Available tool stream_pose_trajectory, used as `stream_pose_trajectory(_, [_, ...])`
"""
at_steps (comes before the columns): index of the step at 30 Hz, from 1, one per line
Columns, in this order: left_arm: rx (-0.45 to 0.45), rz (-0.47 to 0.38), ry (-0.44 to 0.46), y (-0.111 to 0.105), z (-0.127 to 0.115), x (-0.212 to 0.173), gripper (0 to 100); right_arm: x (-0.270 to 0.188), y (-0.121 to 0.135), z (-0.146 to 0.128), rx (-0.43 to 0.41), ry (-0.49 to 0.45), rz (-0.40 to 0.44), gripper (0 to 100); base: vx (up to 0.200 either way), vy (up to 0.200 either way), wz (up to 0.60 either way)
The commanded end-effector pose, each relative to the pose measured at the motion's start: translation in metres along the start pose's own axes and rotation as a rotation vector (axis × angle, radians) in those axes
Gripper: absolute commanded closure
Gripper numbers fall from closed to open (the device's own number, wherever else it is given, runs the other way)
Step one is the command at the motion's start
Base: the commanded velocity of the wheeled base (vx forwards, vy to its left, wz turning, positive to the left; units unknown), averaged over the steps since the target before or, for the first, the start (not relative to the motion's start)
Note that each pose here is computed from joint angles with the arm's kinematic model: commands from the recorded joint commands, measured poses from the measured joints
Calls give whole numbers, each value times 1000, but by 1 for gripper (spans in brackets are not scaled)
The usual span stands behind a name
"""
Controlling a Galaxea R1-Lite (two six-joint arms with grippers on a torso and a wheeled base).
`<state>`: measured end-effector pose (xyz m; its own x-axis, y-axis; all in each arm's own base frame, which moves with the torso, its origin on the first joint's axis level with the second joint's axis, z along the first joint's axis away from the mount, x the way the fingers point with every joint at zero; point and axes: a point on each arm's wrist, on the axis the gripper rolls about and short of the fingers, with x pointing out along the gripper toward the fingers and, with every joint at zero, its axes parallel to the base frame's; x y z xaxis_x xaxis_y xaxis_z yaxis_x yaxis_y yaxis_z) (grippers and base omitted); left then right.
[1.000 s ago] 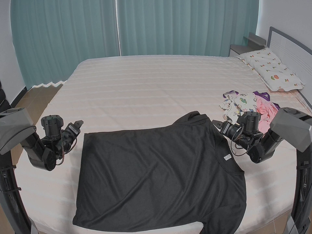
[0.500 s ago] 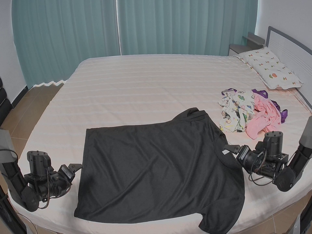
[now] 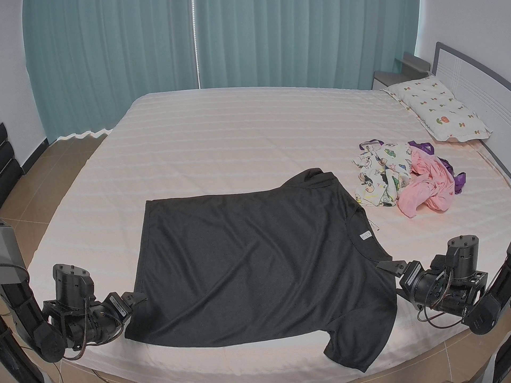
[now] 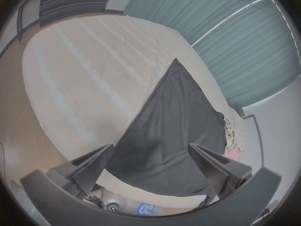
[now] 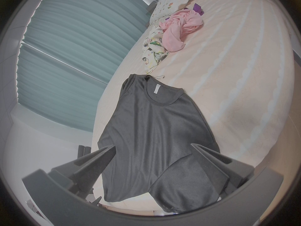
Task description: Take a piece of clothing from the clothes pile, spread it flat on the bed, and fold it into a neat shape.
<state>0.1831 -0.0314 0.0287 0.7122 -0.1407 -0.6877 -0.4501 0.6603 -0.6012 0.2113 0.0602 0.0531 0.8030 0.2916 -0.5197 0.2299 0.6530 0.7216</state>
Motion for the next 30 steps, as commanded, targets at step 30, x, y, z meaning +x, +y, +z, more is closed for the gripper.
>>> stream_pose_trajectory(30, [143,193,99,13,-29,9,0,-4,-5,-5,-7,20,-23,0,0,0,0])
